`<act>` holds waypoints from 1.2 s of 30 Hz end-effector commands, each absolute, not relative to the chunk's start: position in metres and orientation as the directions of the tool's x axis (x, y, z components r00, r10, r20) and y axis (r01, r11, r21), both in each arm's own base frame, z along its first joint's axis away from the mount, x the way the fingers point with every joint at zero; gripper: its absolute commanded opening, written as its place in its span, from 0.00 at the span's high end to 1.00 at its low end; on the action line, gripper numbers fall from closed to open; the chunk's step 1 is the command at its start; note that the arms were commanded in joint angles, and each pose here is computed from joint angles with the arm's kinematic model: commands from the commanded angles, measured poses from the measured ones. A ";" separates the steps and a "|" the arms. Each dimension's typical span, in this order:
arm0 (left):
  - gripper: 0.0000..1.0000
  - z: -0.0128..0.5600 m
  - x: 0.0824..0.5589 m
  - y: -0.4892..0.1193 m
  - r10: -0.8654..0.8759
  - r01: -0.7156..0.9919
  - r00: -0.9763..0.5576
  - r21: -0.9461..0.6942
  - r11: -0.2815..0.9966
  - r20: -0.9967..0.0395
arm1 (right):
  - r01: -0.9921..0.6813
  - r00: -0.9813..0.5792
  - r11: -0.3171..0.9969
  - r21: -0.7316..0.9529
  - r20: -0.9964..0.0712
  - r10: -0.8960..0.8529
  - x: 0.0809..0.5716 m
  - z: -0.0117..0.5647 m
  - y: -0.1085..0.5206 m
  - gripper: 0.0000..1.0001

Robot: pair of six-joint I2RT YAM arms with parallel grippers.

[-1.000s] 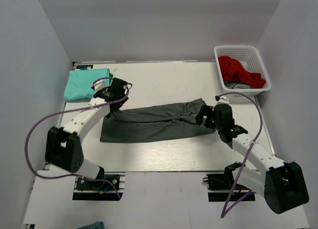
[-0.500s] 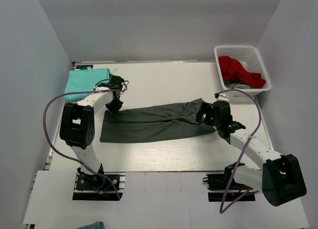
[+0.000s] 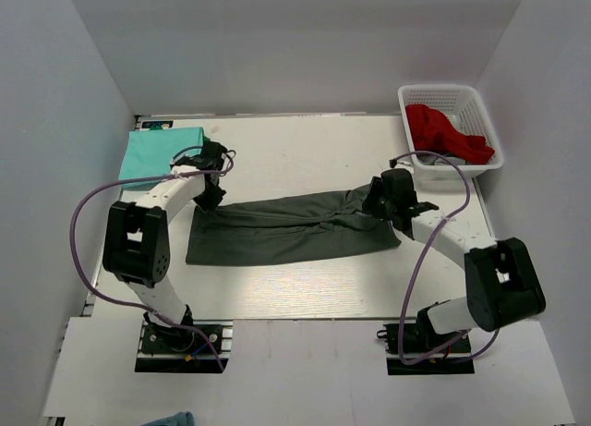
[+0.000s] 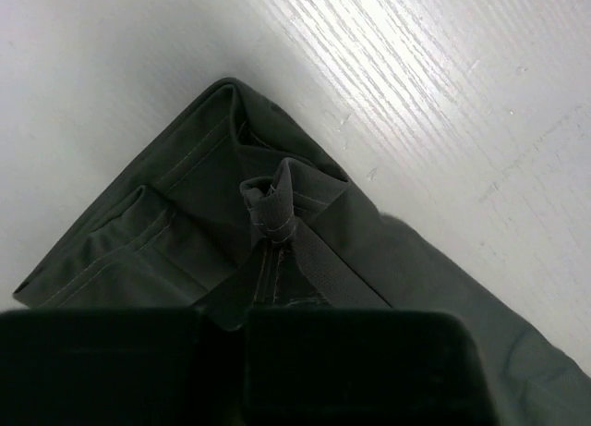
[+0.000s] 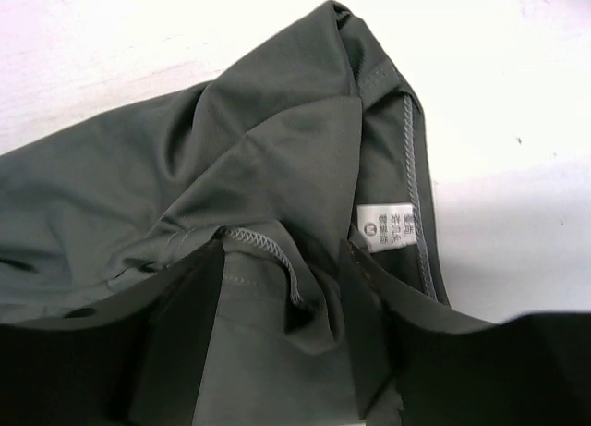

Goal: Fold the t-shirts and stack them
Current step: Fold the other side of the tshirt into a rectangle

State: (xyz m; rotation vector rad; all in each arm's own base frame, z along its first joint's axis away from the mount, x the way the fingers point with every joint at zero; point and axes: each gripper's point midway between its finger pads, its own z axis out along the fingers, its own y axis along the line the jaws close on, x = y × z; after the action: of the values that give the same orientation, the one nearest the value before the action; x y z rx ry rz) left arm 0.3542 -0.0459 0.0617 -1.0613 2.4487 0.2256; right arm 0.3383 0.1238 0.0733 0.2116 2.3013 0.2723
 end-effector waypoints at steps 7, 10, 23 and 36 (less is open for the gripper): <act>1.00 0.090 0.353 -0.037 -0.636 -0.718 -0.554 -0.079 0.692 -0.537 | 0.100 -0.757 0.966 0.238 -0.612 0.229 0.331 0.062 0.127 0.50; 1.00 0.089 0.350 -0.038 -0.638 -0.716 -0.558 -0.082 0.693 -0.531 | 0.109 -0.745 0.972 0.208 -0.631 0.218 0.325 0.061 0.118 0.49; 1.00 0.095 0.345 -0.035 -0.631 -0.712 -0.552 -0.087 0.697 -0.544 | 0.103 -0.751 0.971 0.214 -0.623 0.217 0.324 0.066 0.119 0.59; 1.00 0.100 0.364 -0.031 -0.608 -0.710 -0.535 -0.078 0.700 -0.586 | 0.103 -0.666 0.975 0.197 -0.714 0.215 0.357 0.091 0.117 1.00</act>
State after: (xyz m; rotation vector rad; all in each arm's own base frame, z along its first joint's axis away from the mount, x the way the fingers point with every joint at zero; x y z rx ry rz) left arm 0.3472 -0.0387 0.0799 -1.0171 2.3972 0.2100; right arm 0.3194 0.1167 0.0563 0.2137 2.4472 0.1994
